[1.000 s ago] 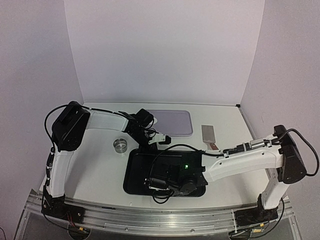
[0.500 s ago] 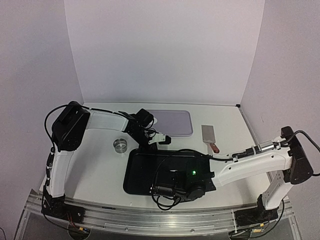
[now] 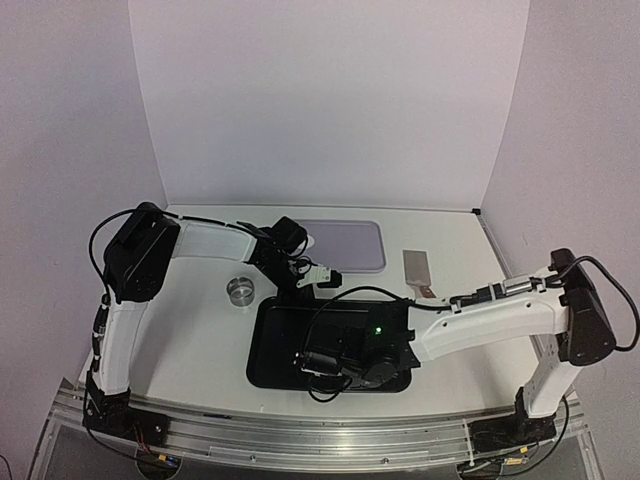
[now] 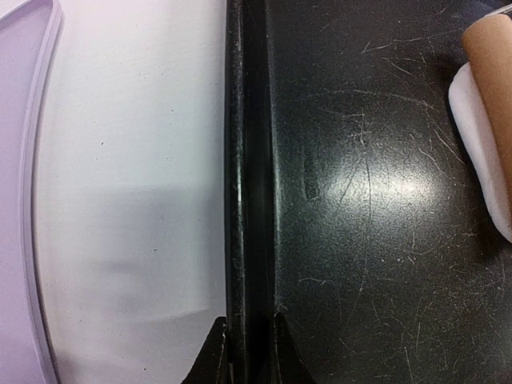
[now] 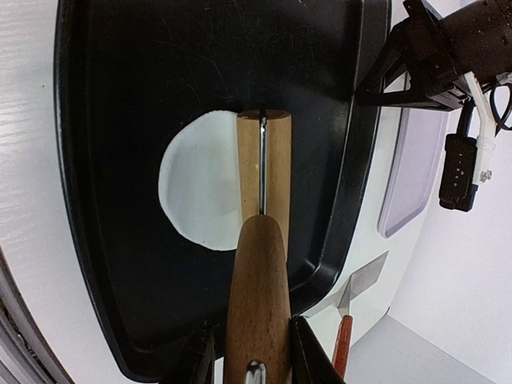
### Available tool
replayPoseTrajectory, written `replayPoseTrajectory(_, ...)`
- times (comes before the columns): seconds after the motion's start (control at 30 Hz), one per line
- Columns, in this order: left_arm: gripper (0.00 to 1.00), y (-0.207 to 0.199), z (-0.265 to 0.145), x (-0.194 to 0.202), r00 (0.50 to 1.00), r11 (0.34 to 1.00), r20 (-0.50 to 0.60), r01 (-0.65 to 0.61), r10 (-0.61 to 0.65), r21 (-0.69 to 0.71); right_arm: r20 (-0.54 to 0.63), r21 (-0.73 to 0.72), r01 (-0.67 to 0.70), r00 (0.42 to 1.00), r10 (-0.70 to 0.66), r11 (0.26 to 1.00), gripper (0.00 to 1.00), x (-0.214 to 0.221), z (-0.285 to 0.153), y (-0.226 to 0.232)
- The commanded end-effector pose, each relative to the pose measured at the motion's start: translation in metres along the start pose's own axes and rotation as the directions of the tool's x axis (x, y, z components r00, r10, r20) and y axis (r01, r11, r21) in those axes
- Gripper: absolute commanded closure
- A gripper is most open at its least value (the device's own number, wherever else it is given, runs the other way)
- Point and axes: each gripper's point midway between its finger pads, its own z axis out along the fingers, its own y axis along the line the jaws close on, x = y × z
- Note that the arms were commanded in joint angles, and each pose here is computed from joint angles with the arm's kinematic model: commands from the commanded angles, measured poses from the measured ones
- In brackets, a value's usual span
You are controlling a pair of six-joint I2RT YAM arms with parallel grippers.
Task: Roll out the dumpling wrappers from the dough
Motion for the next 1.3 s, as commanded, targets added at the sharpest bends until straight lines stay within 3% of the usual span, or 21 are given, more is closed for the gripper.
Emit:
replayPoseTrajectory(0.0, 1.00, 0.041, -0.005, 0.007, 0.996, 0.985, -0.061, -0.070, 0.061, -0.157, -0.089, -0.183, 0.066, 0.993, -0.083, 0.981, 1.00, 0.029, -0.014, 0.062)
replayPoseTrajectory(0.23, 1.00, 0.040, -0.002, 0.008, 0.996, 0.986, -0.060, -0.068, 0.059, -0.152, -0.126, -0.195, 0.081, 0.986, -0.107, 0.977, 1.00, 0.034, -0.019, 0.071)
replayPoseTrajectory(0.5, 1.00, 0.041, -0.005, 0.006, 0.997, 0.985, -0.056, -0.068, 0.060, -0.158, -0.153, -0.204, 0.041, 0.986, -0.073, 0.978, 1.00, 0.037, 0.013, 0.035)
replayPoseTrajectory(0.7, 1.00, 0.044, -0.008, 0.003, 0.996, 0.983, -0.054, -0.072, 0.064, -0.167, -0.184, -0.237, 0.036, 0.980, -0.081, 0.971, 1.00, 0.038, 0.033, 0.041)
replayPoseTrajectory(1.07, 1.00, 0.042, -0.007, 0.005, 0.996, 0.984, -0.058, -0.071, 0.062, -0.162, -0.142, -0.215, 0.025, 0.988, -0.057, 0.976, 1.00, 0.034, -0.007, 0.066)
replayPoseTrajectory(1.27, 1.00, 0.040, -0.005, 0.009, 0.995, 0.984, -0.067, -0.079, 0.069, -0.157, -0.175, -0.209, 0.045, 0.981, -0.083, 0.977, 1.00, 0.040, 0.012, 0.053)
